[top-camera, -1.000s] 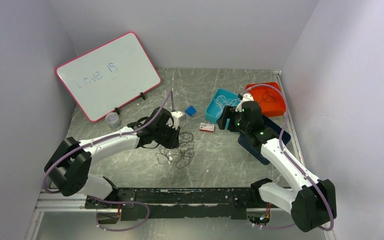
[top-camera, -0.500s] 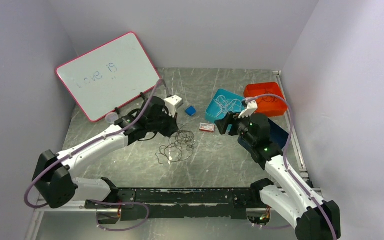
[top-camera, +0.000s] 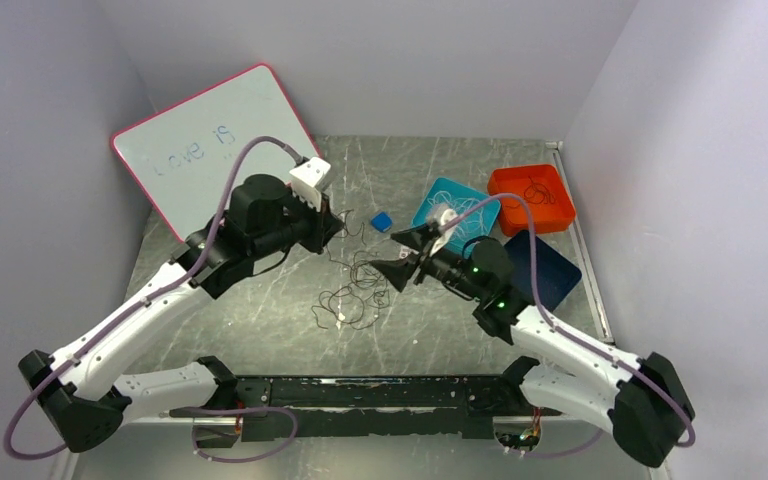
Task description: Untangle the cables
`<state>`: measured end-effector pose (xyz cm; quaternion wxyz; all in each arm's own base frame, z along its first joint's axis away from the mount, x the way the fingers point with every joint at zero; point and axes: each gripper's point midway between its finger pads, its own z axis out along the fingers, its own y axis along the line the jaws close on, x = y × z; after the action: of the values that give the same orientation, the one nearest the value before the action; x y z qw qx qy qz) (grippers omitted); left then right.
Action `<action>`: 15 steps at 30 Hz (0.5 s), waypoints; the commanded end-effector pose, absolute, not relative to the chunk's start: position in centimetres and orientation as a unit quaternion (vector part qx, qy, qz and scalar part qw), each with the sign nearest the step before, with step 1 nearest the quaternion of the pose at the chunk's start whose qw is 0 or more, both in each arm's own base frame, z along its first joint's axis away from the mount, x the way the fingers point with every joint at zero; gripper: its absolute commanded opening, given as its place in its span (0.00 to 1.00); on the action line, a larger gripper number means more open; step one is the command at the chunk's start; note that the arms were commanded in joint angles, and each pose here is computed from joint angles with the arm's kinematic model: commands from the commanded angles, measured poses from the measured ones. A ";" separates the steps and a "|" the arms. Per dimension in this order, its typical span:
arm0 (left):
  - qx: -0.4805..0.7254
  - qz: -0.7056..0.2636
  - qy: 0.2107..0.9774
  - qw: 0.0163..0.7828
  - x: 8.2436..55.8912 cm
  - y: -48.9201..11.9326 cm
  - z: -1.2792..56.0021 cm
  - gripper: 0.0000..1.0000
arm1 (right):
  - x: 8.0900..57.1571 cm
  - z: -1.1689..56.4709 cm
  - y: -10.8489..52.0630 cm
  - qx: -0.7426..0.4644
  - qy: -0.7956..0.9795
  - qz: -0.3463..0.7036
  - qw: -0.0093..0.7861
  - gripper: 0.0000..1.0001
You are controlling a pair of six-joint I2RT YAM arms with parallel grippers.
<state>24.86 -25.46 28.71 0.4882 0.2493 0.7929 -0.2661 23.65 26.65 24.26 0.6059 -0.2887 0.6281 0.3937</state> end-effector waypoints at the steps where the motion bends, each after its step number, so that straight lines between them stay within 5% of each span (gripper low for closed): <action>1: 0.250 -0.263 0.776 0.515 24.6 -24.8 31.7 0.07 | 23.0 29.3 29.6 -0.329 0.533 0.387 0.677 0.79; 15: 0.263 -0.271 0.769 0.515 23.8 -24.6 32.8 0.07 | 23.6 32.3 33.9 -0.346 0.469 0.378 0.719 0.85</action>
<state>24.20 -24.67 31.38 0.5041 0.2558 0.7809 -0.2658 23.31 33.11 29.50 0.6835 -0.3436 0.5089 0.3947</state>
